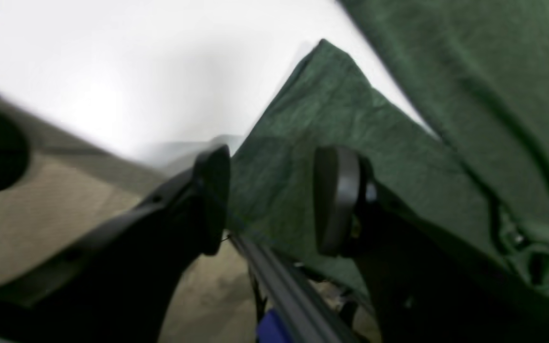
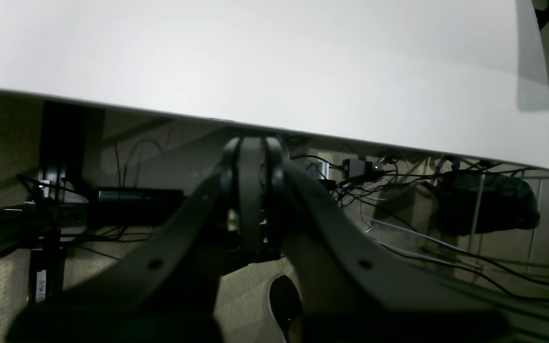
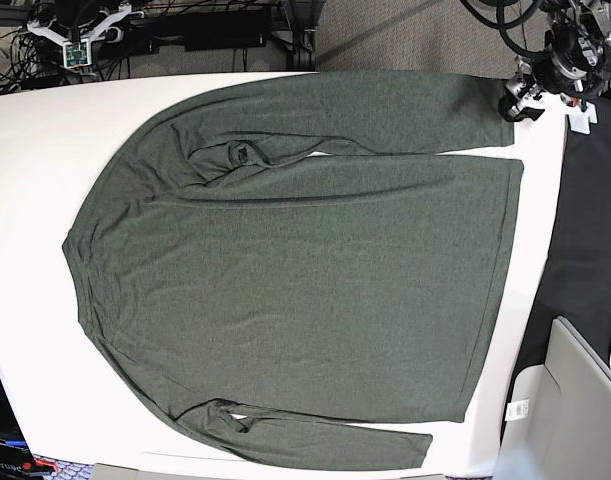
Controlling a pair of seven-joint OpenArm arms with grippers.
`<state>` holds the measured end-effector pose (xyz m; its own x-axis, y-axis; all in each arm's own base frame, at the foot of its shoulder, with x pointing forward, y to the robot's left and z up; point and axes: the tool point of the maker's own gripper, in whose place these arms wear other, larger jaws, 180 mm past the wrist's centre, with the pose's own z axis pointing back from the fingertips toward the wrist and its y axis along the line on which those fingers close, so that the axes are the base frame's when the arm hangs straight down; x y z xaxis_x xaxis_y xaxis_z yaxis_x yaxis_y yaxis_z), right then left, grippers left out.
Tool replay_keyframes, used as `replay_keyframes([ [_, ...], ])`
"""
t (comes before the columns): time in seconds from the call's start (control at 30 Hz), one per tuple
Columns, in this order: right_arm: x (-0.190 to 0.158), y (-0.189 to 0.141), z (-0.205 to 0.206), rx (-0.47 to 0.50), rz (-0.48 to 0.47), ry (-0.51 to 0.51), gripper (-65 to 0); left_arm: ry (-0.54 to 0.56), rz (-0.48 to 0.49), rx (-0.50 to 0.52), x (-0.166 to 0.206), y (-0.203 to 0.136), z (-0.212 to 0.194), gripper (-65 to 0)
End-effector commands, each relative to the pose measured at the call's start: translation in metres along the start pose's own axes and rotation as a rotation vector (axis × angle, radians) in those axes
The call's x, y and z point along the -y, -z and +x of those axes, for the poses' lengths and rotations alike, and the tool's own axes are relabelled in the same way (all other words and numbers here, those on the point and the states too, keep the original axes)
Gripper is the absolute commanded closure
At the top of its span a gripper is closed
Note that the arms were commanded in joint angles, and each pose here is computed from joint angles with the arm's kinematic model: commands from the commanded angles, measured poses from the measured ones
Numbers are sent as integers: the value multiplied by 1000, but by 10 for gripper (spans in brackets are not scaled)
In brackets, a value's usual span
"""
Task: Fold the T-shirt properly
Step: 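Move the left gripper to the shirt's shoulder corner and grasp it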
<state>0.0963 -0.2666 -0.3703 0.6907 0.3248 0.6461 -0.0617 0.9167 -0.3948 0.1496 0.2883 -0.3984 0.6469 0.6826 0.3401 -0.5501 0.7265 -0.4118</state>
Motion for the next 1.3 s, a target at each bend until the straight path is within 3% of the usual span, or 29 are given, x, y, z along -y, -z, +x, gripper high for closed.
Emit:
replay_keyframes([
  [0.0, 4, -3, 7, 28, -11, -8, -2, 30, -16, 32, 7, -7, 10, -284],
  [0.2, 4, -3, 8, 29, -12, -8, -2, 61, -11, 57, 11, -14, 14, -284],
  [0.37, 4, -3, 7, 28, -11, -8, -2, 26, 5, 30, -1, -7, 7, -284],
  [0.6, 4, -3, 7, 28, -11, -8, -2, 14, 11, 68, -5, -4, 12, -284],
  [0.8, 4, -3, 7, 28, -10, -8, -2, -34, 19, 12, -16, 6, -5, -284],
  [1.1, 4, -3, 7, 29, -10, -6, -2, 43, -30, -107, 10, 20, -45, -284],
  [1.27, 4, -3, 7, 29, -10, -6, -2, 57, -40, -111, 15, 20, -47, -284],
])
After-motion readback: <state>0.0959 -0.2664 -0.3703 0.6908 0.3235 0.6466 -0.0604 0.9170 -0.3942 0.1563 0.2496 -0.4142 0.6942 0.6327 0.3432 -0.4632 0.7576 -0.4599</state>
